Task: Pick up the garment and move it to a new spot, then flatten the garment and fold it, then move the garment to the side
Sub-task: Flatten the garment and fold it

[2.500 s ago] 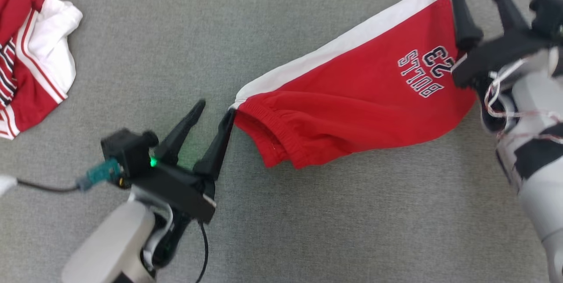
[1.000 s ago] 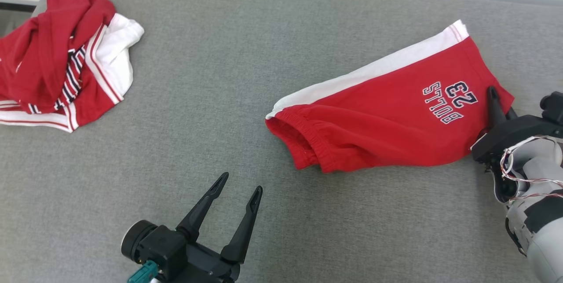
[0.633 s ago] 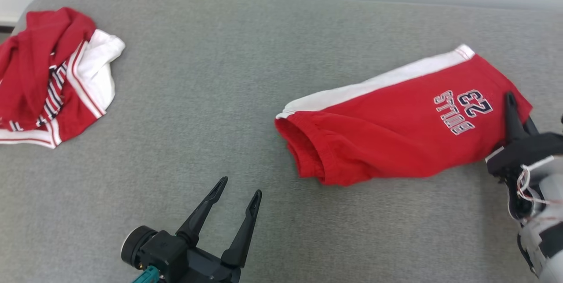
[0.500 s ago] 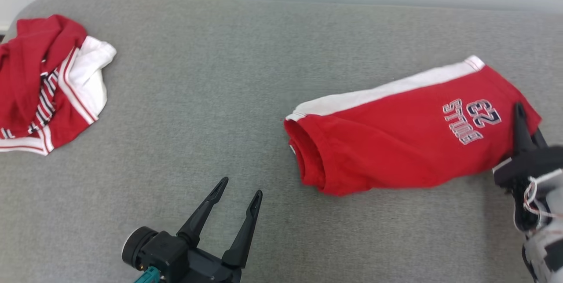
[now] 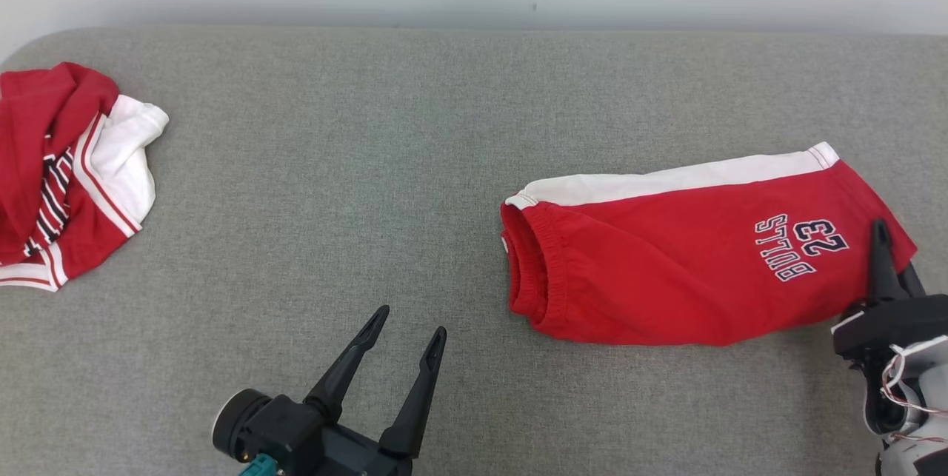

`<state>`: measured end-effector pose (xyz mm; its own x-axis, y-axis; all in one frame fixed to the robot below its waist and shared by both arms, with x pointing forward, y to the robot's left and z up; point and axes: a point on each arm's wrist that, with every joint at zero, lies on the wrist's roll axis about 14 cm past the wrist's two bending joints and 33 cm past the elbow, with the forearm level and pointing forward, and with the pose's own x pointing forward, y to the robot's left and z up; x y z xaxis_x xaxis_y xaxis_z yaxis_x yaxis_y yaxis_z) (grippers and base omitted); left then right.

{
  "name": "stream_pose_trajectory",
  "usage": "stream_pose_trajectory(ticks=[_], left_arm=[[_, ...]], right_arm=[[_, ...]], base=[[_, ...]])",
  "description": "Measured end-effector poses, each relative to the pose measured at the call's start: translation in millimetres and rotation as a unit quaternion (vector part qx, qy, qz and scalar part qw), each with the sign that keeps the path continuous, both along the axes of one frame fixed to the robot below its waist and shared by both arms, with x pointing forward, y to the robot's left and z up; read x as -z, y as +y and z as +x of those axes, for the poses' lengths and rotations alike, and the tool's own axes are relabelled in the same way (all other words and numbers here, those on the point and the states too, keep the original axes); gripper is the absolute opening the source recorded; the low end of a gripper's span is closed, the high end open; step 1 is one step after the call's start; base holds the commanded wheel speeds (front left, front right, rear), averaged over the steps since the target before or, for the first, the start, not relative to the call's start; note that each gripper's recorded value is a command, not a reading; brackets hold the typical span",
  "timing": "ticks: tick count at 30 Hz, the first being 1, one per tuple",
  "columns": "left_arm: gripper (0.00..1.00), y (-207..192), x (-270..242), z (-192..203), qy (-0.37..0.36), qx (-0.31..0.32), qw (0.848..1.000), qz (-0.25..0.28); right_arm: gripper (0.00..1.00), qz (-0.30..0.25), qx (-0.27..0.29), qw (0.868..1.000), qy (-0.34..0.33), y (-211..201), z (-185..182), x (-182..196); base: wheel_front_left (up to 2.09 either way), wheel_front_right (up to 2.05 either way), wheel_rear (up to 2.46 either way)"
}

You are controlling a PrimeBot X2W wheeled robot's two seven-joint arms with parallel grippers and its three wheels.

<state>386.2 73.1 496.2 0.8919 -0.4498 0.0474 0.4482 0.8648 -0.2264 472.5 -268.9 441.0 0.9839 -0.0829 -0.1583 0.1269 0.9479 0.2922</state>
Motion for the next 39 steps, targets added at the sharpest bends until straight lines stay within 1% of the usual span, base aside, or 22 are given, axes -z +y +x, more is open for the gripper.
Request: stream_pose_trajectory(ticks=[9,14,19,23,29,31,35,39], left_arm=[[1.00,-3,-7,-6,-0.008,-0.001,1.000,-0.004],[1.00,-1,-10,-11,-0.010,-0.007,1.000,-0.008],[1.00,2,-14,-14,-0.014,-0.016,1.000,-0.011],[1.00,5,-16,-16,-0.015,-0.025,0.999,-0.015],[1.00,11,-16,-19,-0.015,-0.036,0.999,-0.017],[1.00,13,-16,-20,-0.015,-0.041,0.999,-0.017],[1.00,17,-17,-22,-0.015,-0.050,0.998,-0.018],[1.00,22,-17,-23,-0.016,-0.058,0.998,-0.017]], right_arm=[[0.00,-0.020,-0.072,0.995,-0.060,47,16,-42],[0.00,-0.027,-0.123,0.989,-0.080,84,22,-58],[0.00,-0.032,-0.178,0.980,-0.086,126,24,-64],[0.00,-0.035,-0.227,0.969,-0.087,162,22,-66],[0.00,-0.041,-0.298,0.951,-0.077,209,8,-60],[0.00,-0.044,-0.323,0.943,-0.071,223,-1,-56],[0.00,-0.041,-0.370,0.927,-0.041,247,-27,-35],[0.00,-0.046,-0.401,0.915,-0.009,255,-51,-15]], base=[[0.00,0.00,0.00],[0.00,0.00,0.00],[0.00,0.00,0.00],[0.00,0.00,0.00],[0.00,0.00,0.00],[0.00,0.00,0.00],[0.00,0.00,0.00],[0.00,0.00,0.00]])
